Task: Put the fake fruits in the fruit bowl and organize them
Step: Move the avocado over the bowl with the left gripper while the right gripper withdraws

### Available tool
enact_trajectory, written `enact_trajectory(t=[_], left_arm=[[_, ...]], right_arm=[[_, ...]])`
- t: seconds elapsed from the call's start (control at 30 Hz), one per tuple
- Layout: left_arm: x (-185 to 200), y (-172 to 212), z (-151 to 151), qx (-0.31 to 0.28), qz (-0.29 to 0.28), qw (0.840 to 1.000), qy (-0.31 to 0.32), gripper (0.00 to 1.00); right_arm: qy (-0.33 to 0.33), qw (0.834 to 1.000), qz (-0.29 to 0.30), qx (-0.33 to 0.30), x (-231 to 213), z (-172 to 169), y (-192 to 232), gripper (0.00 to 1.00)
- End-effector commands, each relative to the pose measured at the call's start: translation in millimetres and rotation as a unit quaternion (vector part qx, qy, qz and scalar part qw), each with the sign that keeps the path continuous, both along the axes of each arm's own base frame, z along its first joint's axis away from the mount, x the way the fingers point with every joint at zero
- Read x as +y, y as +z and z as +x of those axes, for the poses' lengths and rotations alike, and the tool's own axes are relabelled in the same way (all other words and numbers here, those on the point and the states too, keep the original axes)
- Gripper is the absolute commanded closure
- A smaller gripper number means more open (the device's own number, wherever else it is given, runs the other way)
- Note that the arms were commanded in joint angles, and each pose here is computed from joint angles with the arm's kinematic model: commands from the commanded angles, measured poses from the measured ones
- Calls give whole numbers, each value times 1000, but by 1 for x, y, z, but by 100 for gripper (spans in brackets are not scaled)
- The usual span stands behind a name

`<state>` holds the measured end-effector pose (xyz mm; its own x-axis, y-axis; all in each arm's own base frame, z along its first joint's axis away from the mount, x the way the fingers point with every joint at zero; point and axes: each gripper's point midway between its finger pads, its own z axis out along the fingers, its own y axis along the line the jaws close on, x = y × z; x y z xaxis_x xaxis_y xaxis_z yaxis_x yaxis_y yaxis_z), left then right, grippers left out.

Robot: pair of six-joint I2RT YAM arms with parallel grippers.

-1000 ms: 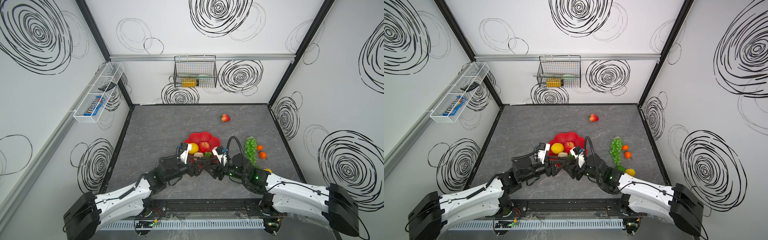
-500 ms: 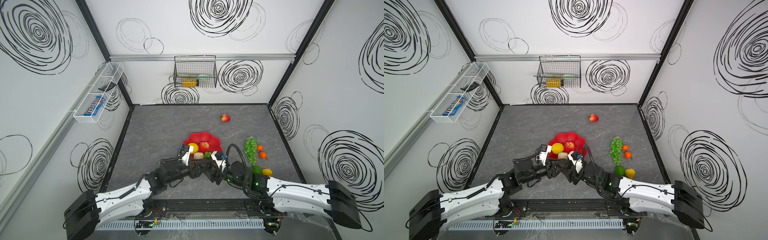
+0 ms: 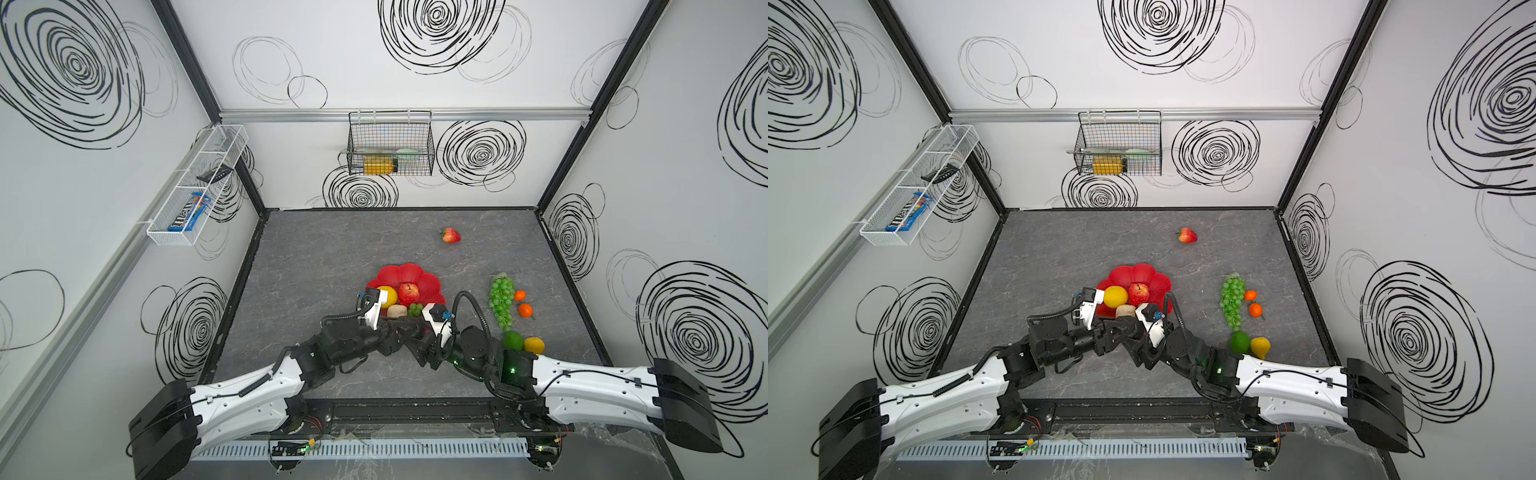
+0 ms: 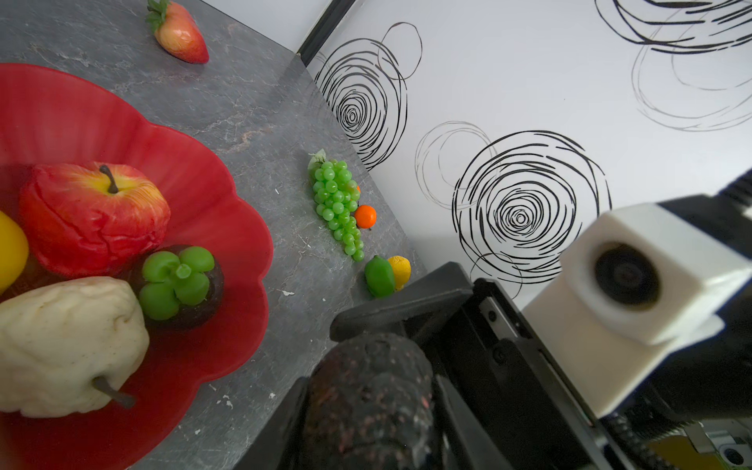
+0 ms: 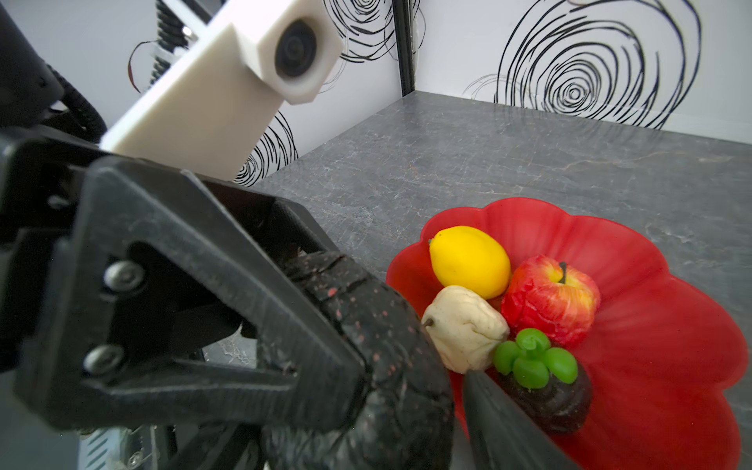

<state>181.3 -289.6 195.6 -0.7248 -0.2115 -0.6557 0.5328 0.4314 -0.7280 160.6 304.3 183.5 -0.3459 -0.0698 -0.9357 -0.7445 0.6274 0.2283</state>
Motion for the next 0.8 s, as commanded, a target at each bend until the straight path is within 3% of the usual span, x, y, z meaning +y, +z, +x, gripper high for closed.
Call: enact_trajectory(t=[0.0,0.13,0.33,0.57,0.77], left_arm=[[-3,22,6,-32,-3,999,1,58],[4,24,21,-43,26,998,28,58],[24,19,56,-75,123,985,94,58],[55,12,108,-89,219,951,199,58],[56,-5,149,-71,273,933,222,58]], right_arm=[[-49,999,15,2,-9,13,13,15],[-52,999,-6,-9,-18,12,13,2],[-55,998,-15,-32,-43,9,19,3],[-159,987,-1,-36,-104,32,5,3],[-204,978,37,-18,-135,44,-21,3]])
